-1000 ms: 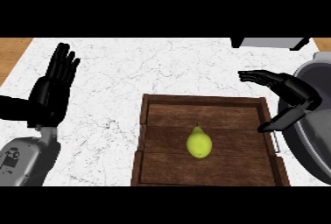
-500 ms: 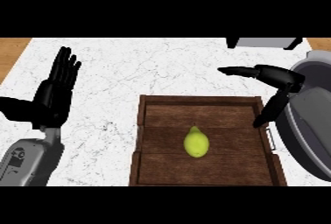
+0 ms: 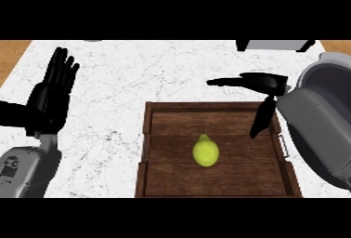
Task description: Pick the pear from the tray and place it in the pot
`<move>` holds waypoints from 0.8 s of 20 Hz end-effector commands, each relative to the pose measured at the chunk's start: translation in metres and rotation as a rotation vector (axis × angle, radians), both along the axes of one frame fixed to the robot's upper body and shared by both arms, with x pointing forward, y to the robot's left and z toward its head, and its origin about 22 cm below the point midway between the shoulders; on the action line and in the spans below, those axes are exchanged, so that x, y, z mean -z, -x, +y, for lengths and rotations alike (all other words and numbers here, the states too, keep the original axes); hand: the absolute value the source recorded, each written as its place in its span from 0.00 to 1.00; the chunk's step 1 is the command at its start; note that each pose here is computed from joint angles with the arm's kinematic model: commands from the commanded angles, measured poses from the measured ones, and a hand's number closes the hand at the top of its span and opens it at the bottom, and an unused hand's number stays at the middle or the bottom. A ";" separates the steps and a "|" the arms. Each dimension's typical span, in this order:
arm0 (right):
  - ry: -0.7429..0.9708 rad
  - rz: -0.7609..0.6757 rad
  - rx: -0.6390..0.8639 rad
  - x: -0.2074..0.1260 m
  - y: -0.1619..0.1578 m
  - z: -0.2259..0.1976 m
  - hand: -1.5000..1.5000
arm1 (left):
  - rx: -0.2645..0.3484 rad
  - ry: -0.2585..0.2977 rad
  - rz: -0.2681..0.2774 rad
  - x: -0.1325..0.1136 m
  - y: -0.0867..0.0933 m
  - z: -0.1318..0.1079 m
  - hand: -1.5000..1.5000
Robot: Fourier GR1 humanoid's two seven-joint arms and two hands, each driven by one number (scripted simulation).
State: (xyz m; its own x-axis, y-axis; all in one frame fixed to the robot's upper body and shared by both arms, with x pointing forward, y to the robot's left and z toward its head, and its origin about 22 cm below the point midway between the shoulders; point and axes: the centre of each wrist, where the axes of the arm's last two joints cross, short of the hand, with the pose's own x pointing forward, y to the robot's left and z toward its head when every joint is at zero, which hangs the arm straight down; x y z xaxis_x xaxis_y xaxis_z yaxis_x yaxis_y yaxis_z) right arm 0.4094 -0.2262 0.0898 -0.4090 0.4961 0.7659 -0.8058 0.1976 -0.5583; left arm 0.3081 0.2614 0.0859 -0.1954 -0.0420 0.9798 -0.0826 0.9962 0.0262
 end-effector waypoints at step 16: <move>-0.062 0.057 -0.120 0.044 0.019 0.027 0.00 | -0.020 0.005 0.010 0.002 0.002 0.009 0.50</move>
State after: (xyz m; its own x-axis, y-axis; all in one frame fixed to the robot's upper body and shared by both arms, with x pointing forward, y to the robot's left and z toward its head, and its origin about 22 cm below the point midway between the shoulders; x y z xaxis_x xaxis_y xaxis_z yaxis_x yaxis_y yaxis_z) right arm 0.3865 -0.1958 0.0516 -0.4234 0.4504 0.7860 -0.8333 0.1467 -0.5330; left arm 0.3049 0.2658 0.0800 -0.1885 -0.0454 0.9810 -0.1022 0.9944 0.0263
